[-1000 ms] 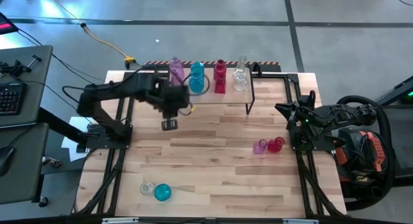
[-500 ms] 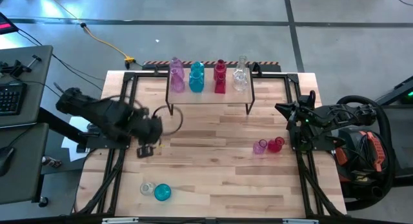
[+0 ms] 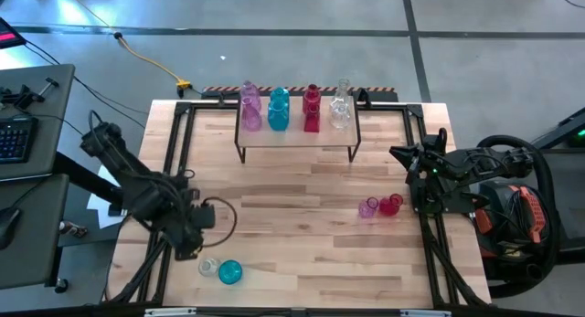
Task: Sort vases onto shelf
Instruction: Put the transparent vase on the shelf aligned with the other transparent vases
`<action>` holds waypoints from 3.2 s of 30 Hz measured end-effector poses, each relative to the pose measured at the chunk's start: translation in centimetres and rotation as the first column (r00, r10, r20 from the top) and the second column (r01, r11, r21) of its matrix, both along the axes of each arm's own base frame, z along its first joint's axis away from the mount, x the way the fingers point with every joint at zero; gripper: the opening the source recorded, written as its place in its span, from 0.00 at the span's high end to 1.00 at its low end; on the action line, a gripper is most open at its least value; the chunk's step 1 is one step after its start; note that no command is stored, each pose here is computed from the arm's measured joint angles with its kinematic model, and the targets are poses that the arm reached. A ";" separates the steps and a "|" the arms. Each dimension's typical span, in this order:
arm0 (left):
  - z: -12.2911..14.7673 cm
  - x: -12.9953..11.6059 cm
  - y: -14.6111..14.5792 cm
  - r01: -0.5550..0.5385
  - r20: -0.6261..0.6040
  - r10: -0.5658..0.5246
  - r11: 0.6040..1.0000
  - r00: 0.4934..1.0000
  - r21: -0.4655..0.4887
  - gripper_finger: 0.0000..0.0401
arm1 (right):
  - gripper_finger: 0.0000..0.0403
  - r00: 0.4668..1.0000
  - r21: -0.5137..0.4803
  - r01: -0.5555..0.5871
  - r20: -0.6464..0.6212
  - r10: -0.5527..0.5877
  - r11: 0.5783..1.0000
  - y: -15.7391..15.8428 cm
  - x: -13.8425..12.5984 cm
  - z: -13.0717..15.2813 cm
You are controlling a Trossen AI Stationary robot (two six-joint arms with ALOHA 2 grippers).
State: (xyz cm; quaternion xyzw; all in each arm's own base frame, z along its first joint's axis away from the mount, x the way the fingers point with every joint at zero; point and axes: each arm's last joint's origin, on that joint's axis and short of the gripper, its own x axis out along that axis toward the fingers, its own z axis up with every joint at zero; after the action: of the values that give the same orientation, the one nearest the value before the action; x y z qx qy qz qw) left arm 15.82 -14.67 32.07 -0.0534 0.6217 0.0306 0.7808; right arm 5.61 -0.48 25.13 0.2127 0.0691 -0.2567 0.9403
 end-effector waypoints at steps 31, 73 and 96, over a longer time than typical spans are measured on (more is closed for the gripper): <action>-8.1 -0.6 -4.8 0.032 0.036 -0.022 0.959 0.999 -0.282 0.82 | 0.89 1.000 0.000 0.000 0.000 0.000 1.000 0.0 0.0 0.0; -9.5 -0.8 -4.4 -0.027 0.023 0.035 0.952 0.999 -0.305 0.82 | 0.89 1.000 0.000 0.000 0.000 0.000 1.000 0.0 0.0 0.0; -9.0 -1.4 -3.4 -0.046 0.017 0.052 0.962 0.998 -0.270 0.82 | 0.89 1.000 0.000 0.000 0.000 0.000 1.000 0.0 0.0 0.0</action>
State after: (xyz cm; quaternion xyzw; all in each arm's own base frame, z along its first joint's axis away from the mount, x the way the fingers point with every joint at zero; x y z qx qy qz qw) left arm 14.42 -18.11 23.09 -0.1750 0.6091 -0.0358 0.7727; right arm 5.60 -0.49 25.13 0.2127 0.0689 -0.2568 0.9402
